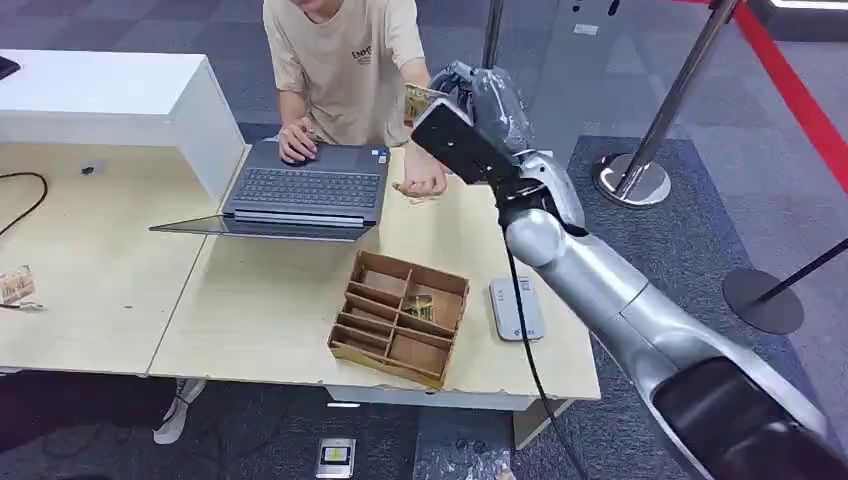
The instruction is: Pass the card to the sensor for recognition and then transmit it.
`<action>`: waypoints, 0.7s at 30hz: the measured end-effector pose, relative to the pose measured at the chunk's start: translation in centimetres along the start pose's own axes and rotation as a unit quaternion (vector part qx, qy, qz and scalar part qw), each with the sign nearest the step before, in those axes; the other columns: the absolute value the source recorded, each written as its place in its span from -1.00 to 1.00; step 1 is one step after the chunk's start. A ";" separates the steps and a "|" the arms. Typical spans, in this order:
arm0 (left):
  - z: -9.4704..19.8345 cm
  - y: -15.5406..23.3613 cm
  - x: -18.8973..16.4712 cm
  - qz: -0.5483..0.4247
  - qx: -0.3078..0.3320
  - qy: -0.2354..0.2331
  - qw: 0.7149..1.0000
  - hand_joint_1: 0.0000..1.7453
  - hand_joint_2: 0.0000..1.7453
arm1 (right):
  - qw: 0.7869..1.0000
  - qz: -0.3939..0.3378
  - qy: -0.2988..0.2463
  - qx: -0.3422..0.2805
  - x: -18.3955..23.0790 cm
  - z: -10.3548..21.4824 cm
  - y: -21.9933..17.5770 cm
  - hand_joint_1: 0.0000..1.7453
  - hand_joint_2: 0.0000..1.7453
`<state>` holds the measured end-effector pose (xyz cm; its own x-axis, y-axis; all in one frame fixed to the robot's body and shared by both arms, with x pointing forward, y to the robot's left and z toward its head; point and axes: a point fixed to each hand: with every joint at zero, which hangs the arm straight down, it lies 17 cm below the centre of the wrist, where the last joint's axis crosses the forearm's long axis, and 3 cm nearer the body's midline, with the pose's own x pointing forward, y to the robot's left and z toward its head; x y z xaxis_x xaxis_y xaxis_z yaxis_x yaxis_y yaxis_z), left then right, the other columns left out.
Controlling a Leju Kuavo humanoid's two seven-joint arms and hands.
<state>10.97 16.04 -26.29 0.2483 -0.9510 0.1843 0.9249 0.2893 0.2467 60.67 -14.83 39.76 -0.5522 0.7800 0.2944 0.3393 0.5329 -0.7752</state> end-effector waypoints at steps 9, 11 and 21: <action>0.1 -0.5 0.4 -0.006 -0.003 -0.001 1.000 -1.00 -1.00 | 0.959 0.230 0.006 0.167 -3.0 2.4 9.1 -0.24 1.00; 0.1 -0.6 0.5 -0.005 -0.004 -0.002 1.000 -1.00 -1.00 | 0.952 0.229 0.017 0.201 -3.7 3.5 10.7 -1.00 -1.00; 0.2 -1.0 0.8 -0.002 -0.007 -0.005 1.000 -1.00 -1.00 | 0.980 0.037 0.083 0.178 -5.0 3.7 10.4 -1.00 -1.00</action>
<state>10.24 14.99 -26.21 0.2407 -0.9511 0.1934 0.9299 0.2831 0.2348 64.13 -14.46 28.17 -0.3952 0.8703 0.2940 0.0696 0.3475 -0.9351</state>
